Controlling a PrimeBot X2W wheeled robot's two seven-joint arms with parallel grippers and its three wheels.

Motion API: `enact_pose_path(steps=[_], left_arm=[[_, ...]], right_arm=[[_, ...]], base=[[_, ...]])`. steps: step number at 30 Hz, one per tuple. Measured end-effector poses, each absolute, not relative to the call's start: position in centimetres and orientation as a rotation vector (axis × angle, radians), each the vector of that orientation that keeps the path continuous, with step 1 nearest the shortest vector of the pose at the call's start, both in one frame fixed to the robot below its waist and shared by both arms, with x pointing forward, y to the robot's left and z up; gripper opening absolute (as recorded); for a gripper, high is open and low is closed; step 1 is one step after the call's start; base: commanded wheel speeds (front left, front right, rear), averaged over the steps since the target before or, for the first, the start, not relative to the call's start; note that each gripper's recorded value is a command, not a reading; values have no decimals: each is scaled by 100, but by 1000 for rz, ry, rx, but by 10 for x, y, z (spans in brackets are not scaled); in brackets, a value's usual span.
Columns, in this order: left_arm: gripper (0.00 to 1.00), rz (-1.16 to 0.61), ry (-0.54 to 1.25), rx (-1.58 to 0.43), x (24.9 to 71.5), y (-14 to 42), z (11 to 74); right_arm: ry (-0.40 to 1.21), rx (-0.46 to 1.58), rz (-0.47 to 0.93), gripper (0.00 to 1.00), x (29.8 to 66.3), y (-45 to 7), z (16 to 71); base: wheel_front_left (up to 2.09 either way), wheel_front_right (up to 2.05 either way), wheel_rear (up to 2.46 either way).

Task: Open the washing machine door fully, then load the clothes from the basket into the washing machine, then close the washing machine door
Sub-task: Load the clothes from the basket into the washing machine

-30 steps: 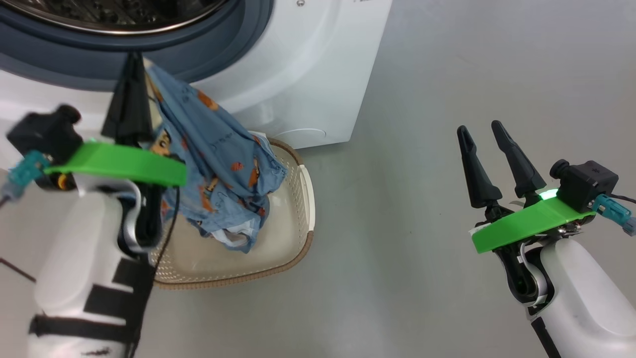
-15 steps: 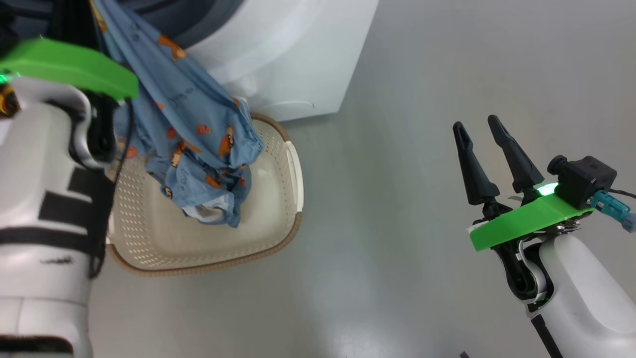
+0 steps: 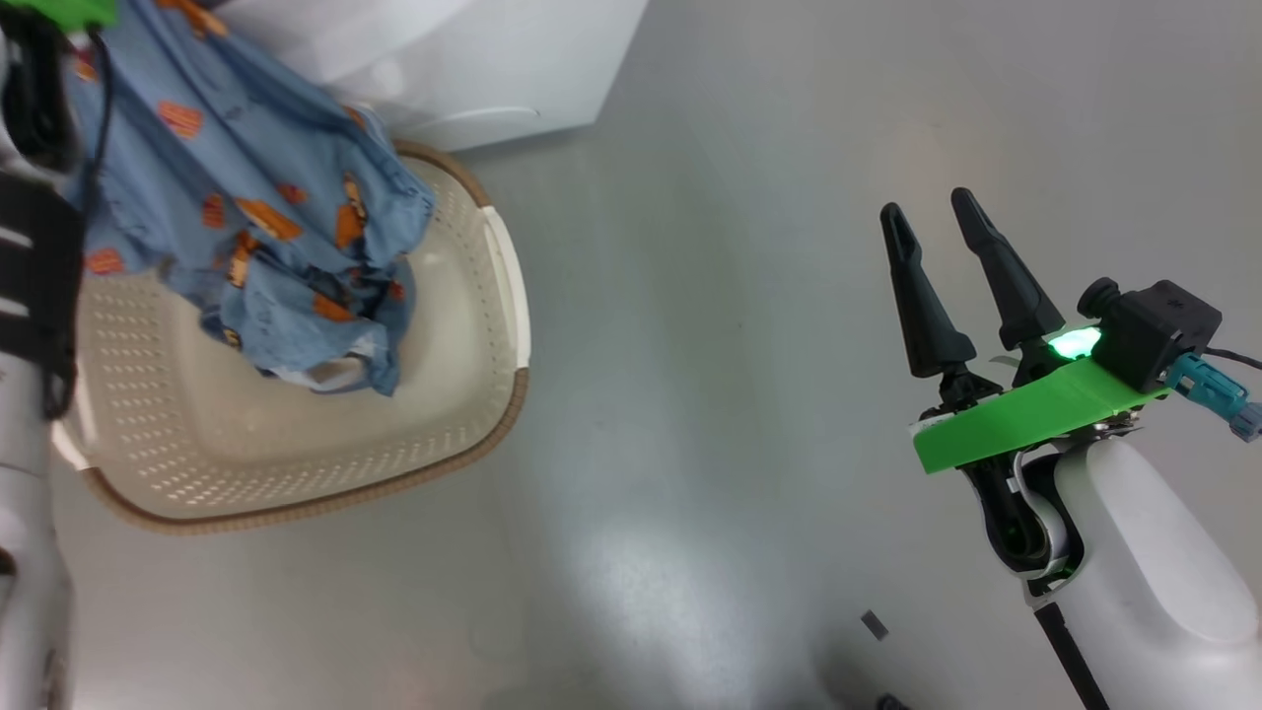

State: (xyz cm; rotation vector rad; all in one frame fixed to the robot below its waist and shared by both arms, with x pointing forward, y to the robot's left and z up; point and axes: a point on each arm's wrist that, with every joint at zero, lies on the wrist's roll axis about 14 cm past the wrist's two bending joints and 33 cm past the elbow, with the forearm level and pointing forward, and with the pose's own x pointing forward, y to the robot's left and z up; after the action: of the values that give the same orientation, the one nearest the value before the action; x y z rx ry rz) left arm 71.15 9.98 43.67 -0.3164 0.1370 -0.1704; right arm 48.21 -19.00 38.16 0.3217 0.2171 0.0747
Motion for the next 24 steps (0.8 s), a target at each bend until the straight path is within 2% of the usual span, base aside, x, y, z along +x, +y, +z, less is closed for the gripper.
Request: enact_pose_path(steps=[6,14,16,20,21,22,23,24], left_arm=[[0,-196,86,-318,736,84,438],[0,-180,-208,-345,758,89,509],[0,-163,-199,-337,757,92,501],[0,-144,-57,-322,750,88,451],[12,-146,-17,-321,747,86,439],[48,-150,21,-319,744,83,428],[100,-150,63,-315,740,81,417],[100,-153,97,-312,737,79,408]], right_arm=[[255,325,38,100,478,-197,364],[270,314,14,100,480,-205,354],[274,317,11,100,479,-205,352],[276,317,15,100,478,-202,352],[276,318,15,100,478,-202,352],[277,319,17,100,479,-201,352],[279,319,17,100,478,-201,351],[279,320,19,100,479,-200,351]], base=[[0,0,0],[0,0,0],[0,0,0],[0,0,0],[0,0,0],[0,0,0],[0,0,0],[0,0,0]])
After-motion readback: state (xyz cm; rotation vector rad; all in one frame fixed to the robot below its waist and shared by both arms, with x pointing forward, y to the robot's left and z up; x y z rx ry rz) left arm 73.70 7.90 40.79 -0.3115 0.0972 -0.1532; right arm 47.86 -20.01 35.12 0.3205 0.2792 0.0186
